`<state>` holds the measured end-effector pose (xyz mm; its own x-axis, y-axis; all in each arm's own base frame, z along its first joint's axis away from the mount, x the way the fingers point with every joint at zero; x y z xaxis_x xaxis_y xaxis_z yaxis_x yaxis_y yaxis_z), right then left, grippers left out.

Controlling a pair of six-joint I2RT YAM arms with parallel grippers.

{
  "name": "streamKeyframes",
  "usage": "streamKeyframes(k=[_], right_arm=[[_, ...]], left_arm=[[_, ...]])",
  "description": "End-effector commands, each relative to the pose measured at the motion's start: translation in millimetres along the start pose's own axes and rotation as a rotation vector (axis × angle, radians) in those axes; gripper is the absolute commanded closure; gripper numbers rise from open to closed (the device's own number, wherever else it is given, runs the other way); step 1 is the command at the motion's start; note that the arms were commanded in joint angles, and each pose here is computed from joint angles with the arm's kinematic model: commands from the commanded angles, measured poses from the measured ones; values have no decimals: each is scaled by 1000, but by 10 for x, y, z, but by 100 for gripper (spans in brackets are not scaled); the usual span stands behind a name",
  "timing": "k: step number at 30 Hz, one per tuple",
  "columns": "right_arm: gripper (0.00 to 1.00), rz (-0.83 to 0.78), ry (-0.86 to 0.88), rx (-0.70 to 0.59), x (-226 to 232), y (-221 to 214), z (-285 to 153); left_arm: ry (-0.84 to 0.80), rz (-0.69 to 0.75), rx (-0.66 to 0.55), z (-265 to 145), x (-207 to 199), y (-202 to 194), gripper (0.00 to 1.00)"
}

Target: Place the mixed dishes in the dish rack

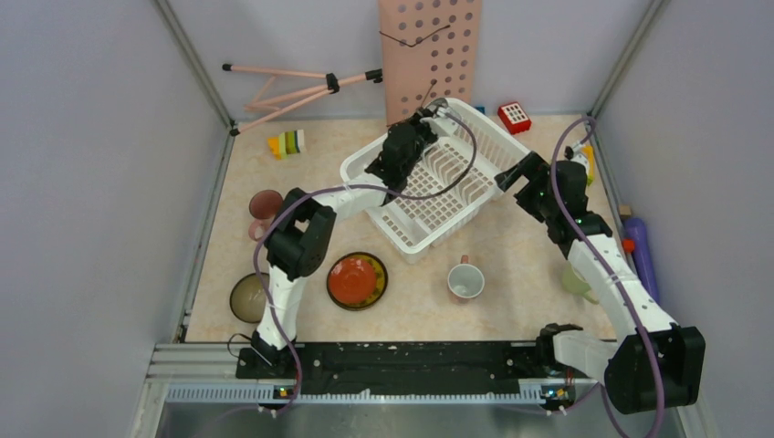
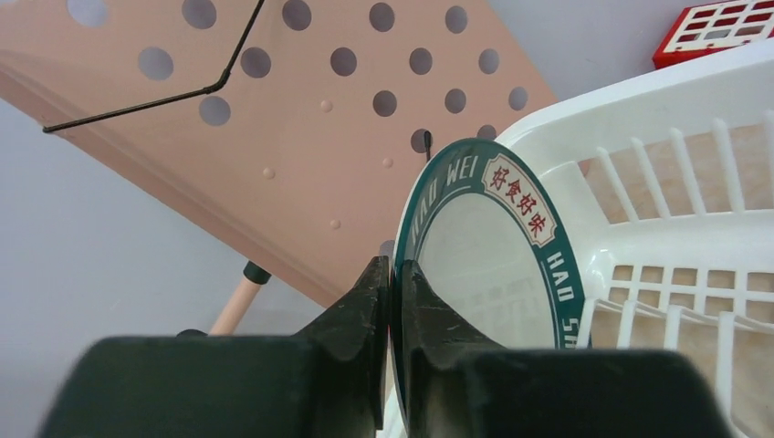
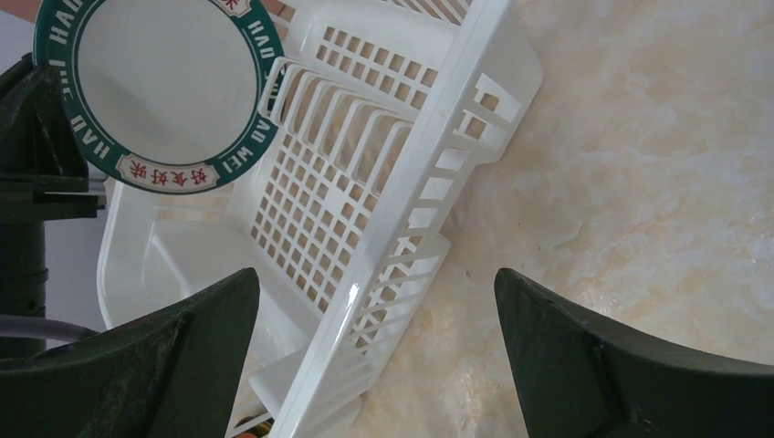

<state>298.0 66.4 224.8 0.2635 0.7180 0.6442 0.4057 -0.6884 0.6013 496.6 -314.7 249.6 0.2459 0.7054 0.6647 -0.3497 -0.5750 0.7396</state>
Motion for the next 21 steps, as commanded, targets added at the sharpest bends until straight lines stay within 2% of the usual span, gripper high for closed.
streamKeyframes(k=[1,3,8,14,21], right_arm=[[1,-17,71,-37,137,130,-76],[1,-18,78,-36,151,131,-84],[1,-18,89,-36,172,146,-86],[1,-41,84,-7,186,141,-73],[1,-15,-48,-15,91,193,-92]], left_arm=[[161,-132,-76,133,441,292,79],[212,-160,-41,156,502,262,61],[221,-198,11,231,603,231,42],[225,-326,16,142,839,332,39],[131,-527,65,-138,1113,705,36]])
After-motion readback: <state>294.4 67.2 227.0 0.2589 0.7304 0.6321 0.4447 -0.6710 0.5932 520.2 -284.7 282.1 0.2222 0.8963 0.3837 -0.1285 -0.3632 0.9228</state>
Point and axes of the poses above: each gripper's point midway between its finger pads, its own z axis out along the fingers, its own x axis along the line the jaws close on, y = z × x, the point moved 6 cm from there along -z, back along the fingers, and after that the axes turned 3 degrees about z, right-handed, at the moved point
